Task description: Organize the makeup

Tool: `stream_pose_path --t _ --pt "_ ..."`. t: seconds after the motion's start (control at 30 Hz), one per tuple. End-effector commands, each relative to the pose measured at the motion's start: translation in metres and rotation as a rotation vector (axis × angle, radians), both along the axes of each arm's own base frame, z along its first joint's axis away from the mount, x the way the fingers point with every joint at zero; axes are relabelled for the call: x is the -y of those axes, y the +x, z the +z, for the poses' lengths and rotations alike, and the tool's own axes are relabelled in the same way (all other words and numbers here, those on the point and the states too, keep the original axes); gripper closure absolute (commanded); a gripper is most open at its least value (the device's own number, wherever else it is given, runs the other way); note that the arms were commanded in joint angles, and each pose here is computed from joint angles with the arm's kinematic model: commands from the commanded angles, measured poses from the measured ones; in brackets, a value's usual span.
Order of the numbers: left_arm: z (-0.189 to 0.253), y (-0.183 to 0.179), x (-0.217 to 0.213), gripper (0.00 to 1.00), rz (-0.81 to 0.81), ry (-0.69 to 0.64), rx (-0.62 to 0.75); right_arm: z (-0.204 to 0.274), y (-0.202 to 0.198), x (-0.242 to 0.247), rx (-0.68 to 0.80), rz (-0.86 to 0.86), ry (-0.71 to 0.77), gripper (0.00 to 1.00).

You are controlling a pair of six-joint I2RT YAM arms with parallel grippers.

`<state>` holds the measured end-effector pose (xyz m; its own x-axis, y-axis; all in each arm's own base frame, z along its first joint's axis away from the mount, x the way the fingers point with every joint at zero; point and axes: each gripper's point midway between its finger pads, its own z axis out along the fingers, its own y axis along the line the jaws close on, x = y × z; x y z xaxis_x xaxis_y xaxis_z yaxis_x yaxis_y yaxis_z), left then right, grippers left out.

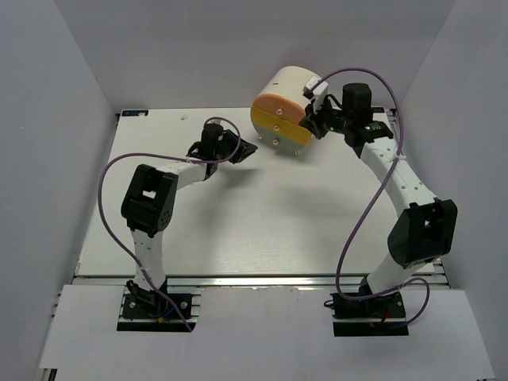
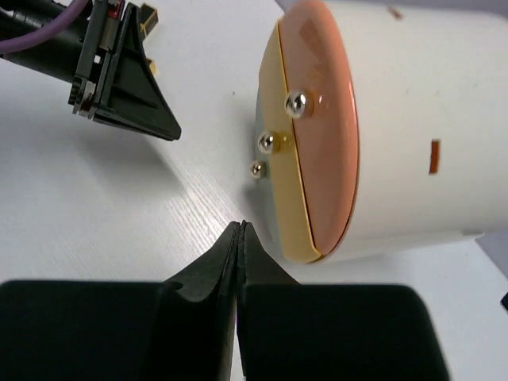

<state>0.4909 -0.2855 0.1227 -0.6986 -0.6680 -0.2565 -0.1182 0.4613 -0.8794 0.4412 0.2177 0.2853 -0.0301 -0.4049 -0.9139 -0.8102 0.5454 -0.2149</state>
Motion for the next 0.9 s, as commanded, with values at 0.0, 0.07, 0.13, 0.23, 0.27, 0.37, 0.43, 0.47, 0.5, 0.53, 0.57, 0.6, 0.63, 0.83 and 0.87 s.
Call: stream_pose_path --t 0.0,0.07,0.13,0.23,0.27,0.37,0.43,0.47,0.5,0.53,0.57,0.6,0.63,0.83,0.87 --pt "0.025 0.011 0.021 0.72 -0.027 -0.072 0.049 -0.024 -0.012 -0.002 -0.094 0.044 0.023 1.00" --pt "0.020 0.020 0.033 0.72 -0.037 -0.089 0.041 -0.024 -0.015 0.000 -0.101 0.038 0.036 1.00" --pt "0.018 0.025 0.046 0.71 -0.049 -0.101 0.036 -0.019 -0.016 0.003 -0.099 0.022 0.057 1.00" --pt "0.014 0.037 0.063 0.68 -0.057 -0.120 0.037 -0.019 -0.020 0.009 -0.111 0.006 0.079 1.00" --pt "0.009 0.043 0.066 0.67 -0.053 -0.124 0.035 -0.018 -0.022 0.010 -0.110 0.005 0.081 1.00" --pt "0.005 0.047 0.074 0.64 -0.053 -0.155 0.030 -0.020 -0.025 0.019 -0.108 -0.009 0.081 1.00" --pt "-0.005 0.050 0.077 0.62 -0.049 -0.159 0.021 -0.020 -0.026 0.024 -0.107 -0.021 0.084 1.00" --pt "-0.004 0.053 0.078 0.61 -0.048 -0.164 0.025 -0.022 -0.026 0.026 -0.114 -0.027 0.085 1.00" --pt "-0.008 0.055 0.078 0.59 -0.047 -0.164 0.021 -0.024 -0.027 0.028 -0.119 -0.030 0.087 1.00" --pt "-0.010 0.056 0.079 0.59 -0.048 -0.166 0.021 -0.024 -0.027 0.029 -0.124 -0.034 0.089 1.00" --pt "-0.009 0.057 0.080 0.58 -0.051 -0.171 0.026 -0.027 -0.027 0.029 -0.132 -0.034 0.090 1.00" --pt "-0.007 0.059 0.082 0.57 -0.053 -0.176 0.033 -0.027 -0.028 0.030 -0.134 -0.036 0.090 1.00" --pt "-0.010 0.061 0.082 0.55 -0.051 -0.175 0.032 -0.029 -0.029 0.031 -0.144 -0.038 0.091 1.00" --pt "-0.019 0.062 0.082 0.51 -0.046 -0.178 0.032 -0.035 -0.031 0.031 -0.163 -0.036 0.093 1.00" --pt "-0.021 0.062 0.082 0.51 -0.042 -0.176 0.029 -0.035 -0.032 0.031 -0.165 -0.036 0.092 1.00"
